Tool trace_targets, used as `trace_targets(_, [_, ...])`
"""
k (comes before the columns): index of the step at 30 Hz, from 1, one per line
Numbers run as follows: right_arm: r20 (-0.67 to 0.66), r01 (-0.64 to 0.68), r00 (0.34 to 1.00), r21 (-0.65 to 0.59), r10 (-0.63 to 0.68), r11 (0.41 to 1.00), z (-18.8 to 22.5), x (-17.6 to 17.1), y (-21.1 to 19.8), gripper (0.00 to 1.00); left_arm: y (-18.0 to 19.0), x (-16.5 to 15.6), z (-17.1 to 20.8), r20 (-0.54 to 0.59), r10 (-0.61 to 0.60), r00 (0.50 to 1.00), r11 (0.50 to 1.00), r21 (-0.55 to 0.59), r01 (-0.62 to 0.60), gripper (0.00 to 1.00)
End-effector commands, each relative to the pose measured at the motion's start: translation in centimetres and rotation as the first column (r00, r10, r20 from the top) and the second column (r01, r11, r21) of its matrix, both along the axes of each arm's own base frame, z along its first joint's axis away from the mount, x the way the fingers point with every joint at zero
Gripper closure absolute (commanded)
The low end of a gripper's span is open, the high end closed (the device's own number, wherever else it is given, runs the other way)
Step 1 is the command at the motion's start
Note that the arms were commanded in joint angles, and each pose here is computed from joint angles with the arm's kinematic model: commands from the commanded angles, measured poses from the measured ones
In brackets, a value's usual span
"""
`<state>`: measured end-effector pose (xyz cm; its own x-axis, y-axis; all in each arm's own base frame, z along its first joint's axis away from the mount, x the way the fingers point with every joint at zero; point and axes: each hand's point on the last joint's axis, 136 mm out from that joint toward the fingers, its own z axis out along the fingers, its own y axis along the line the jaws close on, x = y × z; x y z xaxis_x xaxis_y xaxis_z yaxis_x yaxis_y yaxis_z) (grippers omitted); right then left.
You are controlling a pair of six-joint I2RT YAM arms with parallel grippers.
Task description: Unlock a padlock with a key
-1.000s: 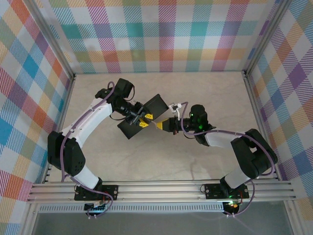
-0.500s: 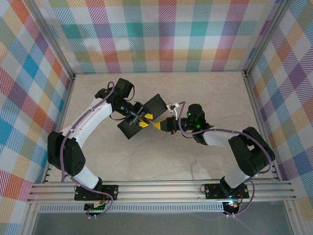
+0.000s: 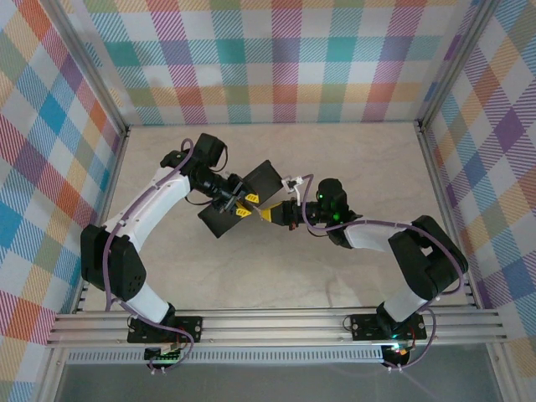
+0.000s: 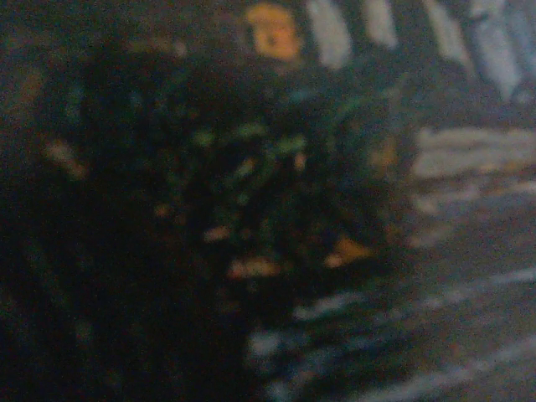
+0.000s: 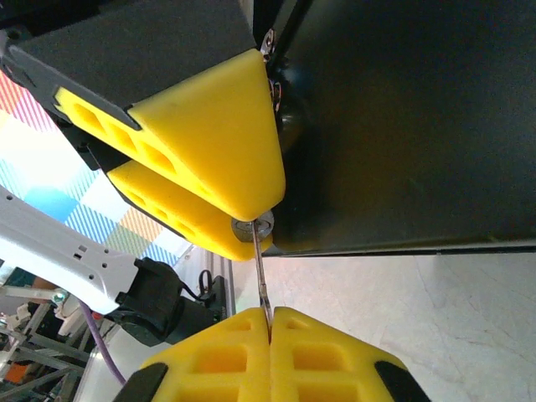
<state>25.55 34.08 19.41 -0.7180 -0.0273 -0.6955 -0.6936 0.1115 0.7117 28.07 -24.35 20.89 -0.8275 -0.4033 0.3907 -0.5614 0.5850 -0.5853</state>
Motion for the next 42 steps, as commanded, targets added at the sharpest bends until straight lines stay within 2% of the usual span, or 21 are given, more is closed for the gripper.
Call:
trace_targets(1, [0.124,-0.014,0.992,0.091,0.003,0.996,4.0,0.1,0.9,0.98,-0.4,-0.1,2.9,0.098,-0.057,0.994,0.997,-0.041,0.062,1.0])
trace_targets(9, [0.201,-0.044,0.979,0.091,0.025,0.995,5.8,-1.3,1.7,0.98,-0.3,-0.2,2.2,0.086,-0.084,0.993,0.996,-0.019,0.086,1.0])
trace_targets(14, [0.214,0.012,0.976,0.071,-0.027,0.997,5.7,-0.9,1.2,0.99,0.1,-0.3,1.9,0.078,-0.098,0.992,0.995,0.014,0.097,1.0])
trace_targets(25, [0.214,-0.034,0.977,0.168,-0.003,0.985,9.0,-0.7,3.3,0.96,-1.4,-0.2,1.8,0.09,-0.091,0.992,0.996,0.002,0.091,1.0])
trace_targets(30, [0.193,-0.015,0.981,0.197,-0.024,0.98,10.4,-0.6,3.3,0.93,-2.0,-0.4,1.1,0.086,-0.098,0.991,0.995,0.007,0.098,1.0])
trace_targets(33, [0.177,0.034,0.982,0.149,-0.06,0.988,9.1,-0.3,2.8,0.85,-1.4,0.5,0.6,0.101,-0.072,0.992,0.997,0.019,0.071,1.0])
trace_targets(37, [0.136,0.111,0.985,0.008,-0.111,0.994,5.5,-0.4,1.4,0.75,0.4,1.9,-0.6,0.101,-0.007,0.995,0.999,0.041,0.003,1.0])
trace_targets(42, [0.158,0.204,0.971,-0.166,-0.178,0.965,2.1,-1.4,-1.6,0.7,1.4,2.7,-1.3,0.098,0.024,0.995,0.999,0.041,-0.028,1.0])
